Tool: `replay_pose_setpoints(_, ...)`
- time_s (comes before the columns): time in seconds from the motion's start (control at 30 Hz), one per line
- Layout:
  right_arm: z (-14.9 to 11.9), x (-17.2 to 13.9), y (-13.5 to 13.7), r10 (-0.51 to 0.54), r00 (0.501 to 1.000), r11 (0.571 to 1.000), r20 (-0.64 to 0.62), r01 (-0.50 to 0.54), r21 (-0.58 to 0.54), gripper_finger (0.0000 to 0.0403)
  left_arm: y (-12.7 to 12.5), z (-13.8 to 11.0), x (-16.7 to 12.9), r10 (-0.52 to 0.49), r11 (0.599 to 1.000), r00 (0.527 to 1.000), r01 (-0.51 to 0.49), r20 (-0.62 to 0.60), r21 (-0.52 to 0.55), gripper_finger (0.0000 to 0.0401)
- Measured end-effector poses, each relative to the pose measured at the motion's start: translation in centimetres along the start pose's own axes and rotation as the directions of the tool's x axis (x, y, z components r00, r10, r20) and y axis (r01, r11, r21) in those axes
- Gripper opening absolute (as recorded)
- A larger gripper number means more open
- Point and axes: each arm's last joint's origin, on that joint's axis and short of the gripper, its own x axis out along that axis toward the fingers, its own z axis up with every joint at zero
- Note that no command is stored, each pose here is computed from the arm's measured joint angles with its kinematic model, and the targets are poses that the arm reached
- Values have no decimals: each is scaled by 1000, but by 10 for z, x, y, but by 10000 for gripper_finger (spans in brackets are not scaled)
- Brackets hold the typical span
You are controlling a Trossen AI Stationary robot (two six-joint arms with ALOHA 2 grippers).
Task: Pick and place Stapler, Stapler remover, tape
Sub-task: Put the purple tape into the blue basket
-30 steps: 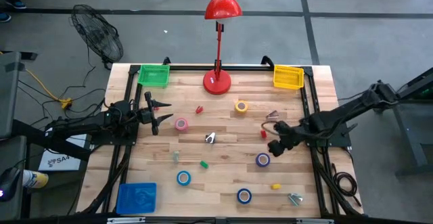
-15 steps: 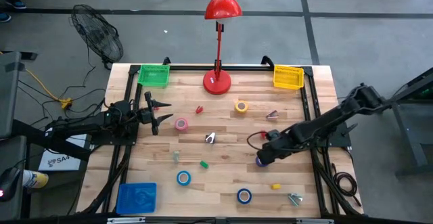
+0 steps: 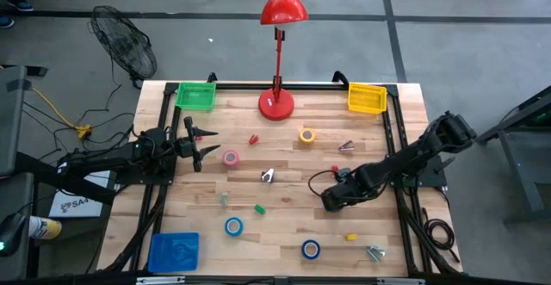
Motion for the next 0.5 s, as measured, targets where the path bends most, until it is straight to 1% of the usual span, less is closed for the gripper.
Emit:
replay_pose_setpoints(0.17, 3, 7, 1, -30, 1000, 999, 8, 30, 29, 220, 0, 0, 0, 0, 1000, 1000, 0, 0, 0, 190)
replay_pose_setpoints(0.33, 3, 7, 0, -43, 999, 997, 22, 41, 58, 217, 0, 0, 0, 0, 1000, 1000, 0, 0, 0, 190)
replay_pose_setpoints(0.5, 3, 7, -1, -54, 998, 997, 24, 52, 62, 187, 0, 0, 0, 0, 1000, 1000, 0, 0, 0, 190)
